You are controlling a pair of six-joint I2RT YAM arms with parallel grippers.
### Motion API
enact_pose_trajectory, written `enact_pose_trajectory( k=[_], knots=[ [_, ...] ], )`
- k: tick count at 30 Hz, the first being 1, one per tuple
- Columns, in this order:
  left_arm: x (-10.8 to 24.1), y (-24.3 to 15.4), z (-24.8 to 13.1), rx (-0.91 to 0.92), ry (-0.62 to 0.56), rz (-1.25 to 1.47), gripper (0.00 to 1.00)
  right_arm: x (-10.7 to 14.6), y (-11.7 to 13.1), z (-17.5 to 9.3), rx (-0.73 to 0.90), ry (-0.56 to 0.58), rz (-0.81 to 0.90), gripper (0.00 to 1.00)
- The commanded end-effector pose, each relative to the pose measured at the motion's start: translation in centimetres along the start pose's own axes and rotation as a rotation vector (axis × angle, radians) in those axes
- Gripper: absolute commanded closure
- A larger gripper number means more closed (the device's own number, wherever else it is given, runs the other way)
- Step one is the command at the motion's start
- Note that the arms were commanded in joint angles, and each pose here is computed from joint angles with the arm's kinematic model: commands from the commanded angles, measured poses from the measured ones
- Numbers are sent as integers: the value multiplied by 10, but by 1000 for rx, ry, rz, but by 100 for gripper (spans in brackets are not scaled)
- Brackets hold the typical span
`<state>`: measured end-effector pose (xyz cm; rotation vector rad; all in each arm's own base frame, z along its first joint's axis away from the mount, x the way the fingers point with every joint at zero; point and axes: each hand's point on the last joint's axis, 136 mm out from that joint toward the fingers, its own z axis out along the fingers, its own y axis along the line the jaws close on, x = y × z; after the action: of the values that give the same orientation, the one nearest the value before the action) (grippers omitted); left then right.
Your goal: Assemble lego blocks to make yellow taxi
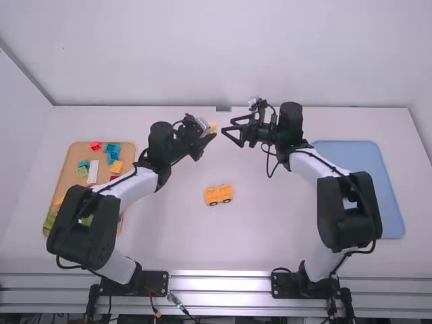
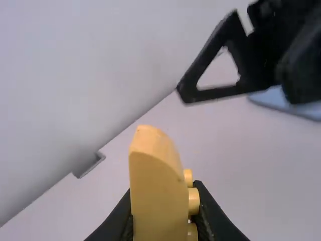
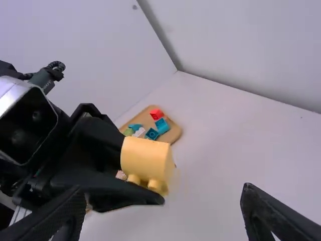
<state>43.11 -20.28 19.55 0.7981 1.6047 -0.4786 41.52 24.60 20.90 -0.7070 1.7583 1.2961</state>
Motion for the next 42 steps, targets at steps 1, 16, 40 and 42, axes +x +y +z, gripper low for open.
enact_pose_trajectory(
  k=[1,16,40,42],
  knots=[
    [1,-4,3,-12,-6,-139,98,-10,3,10,20,-21,-33,20],
    [-18,0,9,-75,-66,-193,98,-25,27,38,13,-88,-99,38],
    [-27,-8,8,-23,-98,-212,98,-27,28,38,12,-95,-101,56],
    [-26,-8,8,-23,-96,-212,98,-26,28,38,12,-94,-99,60]
  ],
)
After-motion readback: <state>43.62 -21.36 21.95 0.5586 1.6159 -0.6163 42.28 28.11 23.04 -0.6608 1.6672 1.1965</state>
